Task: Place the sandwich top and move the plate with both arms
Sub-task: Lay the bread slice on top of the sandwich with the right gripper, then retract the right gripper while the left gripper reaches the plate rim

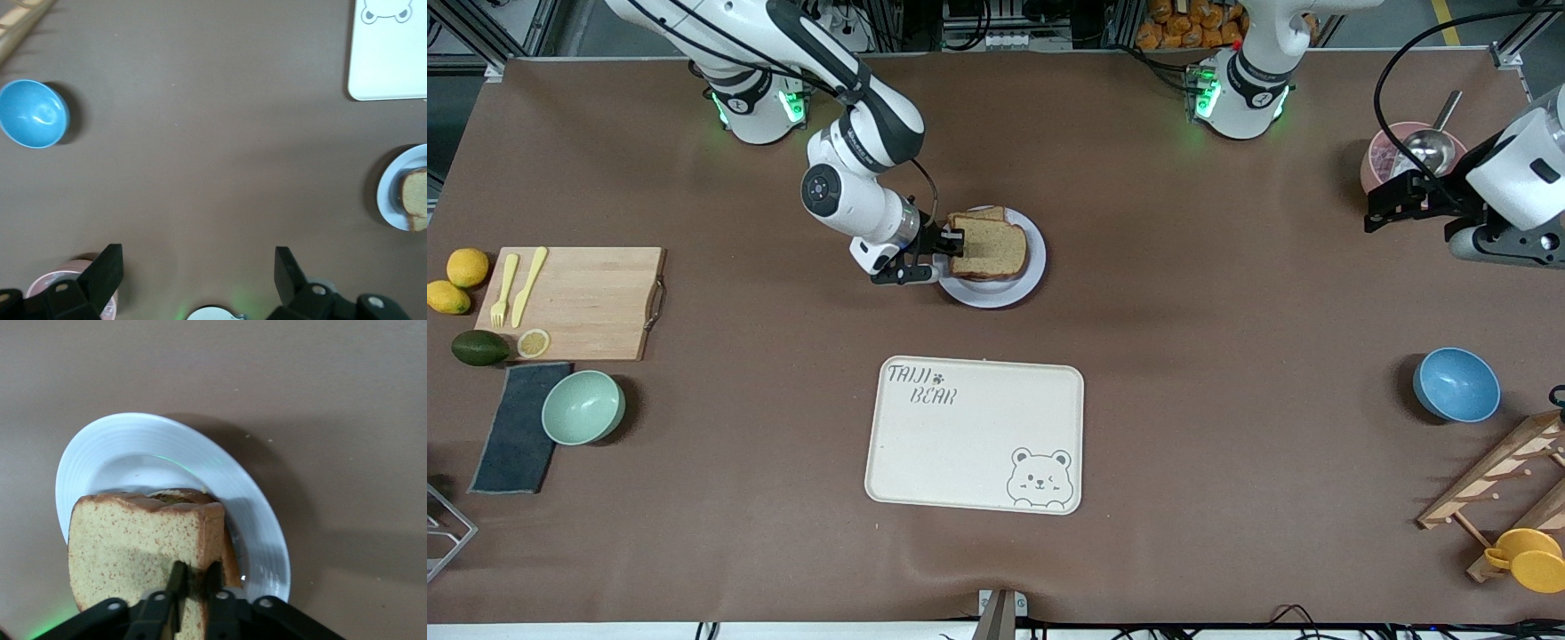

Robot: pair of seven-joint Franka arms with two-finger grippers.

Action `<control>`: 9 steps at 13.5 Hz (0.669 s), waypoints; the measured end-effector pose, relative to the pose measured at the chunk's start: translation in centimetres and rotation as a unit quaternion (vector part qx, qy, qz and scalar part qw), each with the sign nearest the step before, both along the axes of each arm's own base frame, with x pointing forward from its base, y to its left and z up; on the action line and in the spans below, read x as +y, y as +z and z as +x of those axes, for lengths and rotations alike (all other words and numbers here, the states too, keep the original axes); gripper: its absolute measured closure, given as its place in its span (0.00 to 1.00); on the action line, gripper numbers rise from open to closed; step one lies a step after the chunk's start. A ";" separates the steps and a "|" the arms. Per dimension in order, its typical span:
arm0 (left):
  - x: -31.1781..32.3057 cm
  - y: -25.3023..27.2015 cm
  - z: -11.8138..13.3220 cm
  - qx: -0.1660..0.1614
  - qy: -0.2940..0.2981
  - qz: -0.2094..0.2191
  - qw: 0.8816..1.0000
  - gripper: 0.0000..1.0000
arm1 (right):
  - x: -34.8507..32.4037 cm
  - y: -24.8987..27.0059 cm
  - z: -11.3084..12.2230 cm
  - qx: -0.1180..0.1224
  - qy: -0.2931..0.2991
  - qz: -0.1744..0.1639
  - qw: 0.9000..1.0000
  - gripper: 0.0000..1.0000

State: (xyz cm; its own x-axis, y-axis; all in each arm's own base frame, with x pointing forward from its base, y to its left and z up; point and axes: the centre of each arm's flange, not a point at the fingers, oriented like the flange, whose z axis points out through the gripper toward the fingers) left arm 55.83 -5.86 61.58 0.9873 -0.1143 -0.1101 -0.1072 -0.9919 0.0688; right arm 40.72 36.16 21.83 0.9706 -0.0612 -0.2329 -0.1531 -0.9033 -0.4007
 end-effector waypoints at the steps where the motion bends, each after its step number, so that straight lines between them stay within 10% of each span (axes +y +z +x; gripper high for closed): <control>1: -0.4 -0.5 0.2 0.007 0.007 -0.017 1.000 0.00 | -0.4 0.1 0.3 0.015 -0.016 -0.004 1.000 0.67; 6: -1.7 -5.3 2.0 0.055 0.013 -0.050 0.997 0.00 | -1.0 4.0 2.1 0.056 -0.039 -0.011 0.998 0.07; 9: -2.5 -9.8 2.9 0.095 0.010 -0.078 0.992 0.00 | -3.9 8.2 4.9 0.080 -0.046 -0.016 0.996 0.00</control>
